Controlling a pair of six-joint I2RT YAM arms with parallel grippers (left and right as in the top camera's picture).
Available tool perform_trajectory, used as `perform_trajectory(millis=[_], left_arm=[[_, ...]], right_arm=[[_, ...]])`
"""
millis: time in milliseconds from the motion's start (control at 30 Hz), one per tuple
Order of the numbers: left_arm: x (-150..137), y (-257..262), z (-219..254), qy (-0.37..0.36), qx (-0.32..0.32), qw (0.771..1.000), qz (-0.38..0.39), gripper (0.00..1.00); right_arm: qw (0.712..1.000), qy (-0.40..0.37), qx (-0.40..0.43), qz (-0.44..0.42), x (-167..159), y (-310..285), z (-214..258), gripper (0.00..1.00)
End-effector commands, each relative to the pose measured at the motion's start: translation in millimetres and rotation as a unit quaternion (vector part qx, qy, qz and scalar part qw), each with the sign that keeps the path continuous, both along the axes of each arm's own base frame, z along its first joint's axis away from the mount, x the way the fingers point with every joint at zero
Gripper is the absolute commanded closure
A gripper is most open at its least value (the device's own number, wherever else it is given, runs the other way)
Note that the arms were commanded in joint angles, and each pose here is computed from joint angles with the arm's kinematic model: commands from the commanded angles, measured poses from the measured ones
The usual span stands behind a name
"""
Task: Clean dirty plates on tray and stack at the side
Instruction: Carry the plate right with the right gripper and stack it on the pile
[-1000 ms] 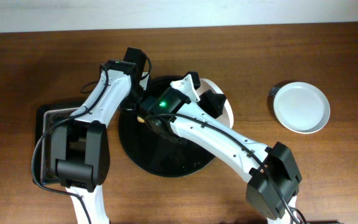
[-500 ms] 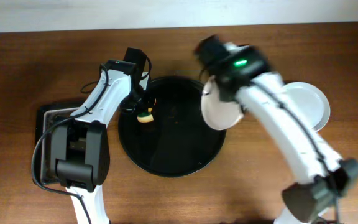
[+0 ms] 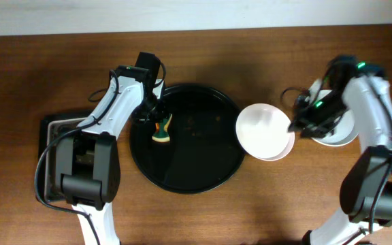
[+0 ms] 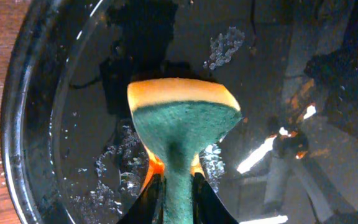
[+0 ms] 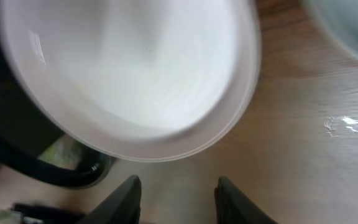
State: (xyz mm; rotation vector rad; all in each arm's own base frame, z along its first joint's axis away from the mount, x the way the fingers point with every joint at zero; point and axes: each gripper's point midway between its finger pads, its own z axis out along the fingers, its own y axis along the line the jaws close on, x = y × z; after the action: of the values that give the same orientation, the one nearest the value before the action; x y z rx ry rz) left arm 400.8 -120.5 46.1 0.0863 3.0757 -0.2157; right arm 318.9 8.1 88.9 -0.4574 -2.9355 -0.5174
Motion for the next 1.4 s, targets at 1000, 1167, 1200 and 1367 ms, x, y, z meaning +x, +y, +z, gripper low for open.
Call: perform_trajectory(millis=[1000, 1167, 1200, 1367], left_arm=[[0, -1, 127, -0.125, -0.021, 0.99, -0.068, 0.43], [0, -1, 126, -0.124, -0.021, 0.99, -0.068, 0.43], [-1, -1, 126, -0.123, -0.021, 0.99, -0.068, 0.43], [-1, -1, 126, -0.122, -0.021, 0.99, -0.068, 0.43]], right_arm=[[0.94, -0.16, -0.16, -0.256, 20, -148, 3, 0.96], [0.93, -0.114, -0.201, -0.287, 10, -189, -36, 0.96], [0.929, -0.103, -0.209, -0.286, 8, -192, -43, 0.96], [0.92, -0.149, -0.219, -0.291, 21, -199, -2, 0.55]])
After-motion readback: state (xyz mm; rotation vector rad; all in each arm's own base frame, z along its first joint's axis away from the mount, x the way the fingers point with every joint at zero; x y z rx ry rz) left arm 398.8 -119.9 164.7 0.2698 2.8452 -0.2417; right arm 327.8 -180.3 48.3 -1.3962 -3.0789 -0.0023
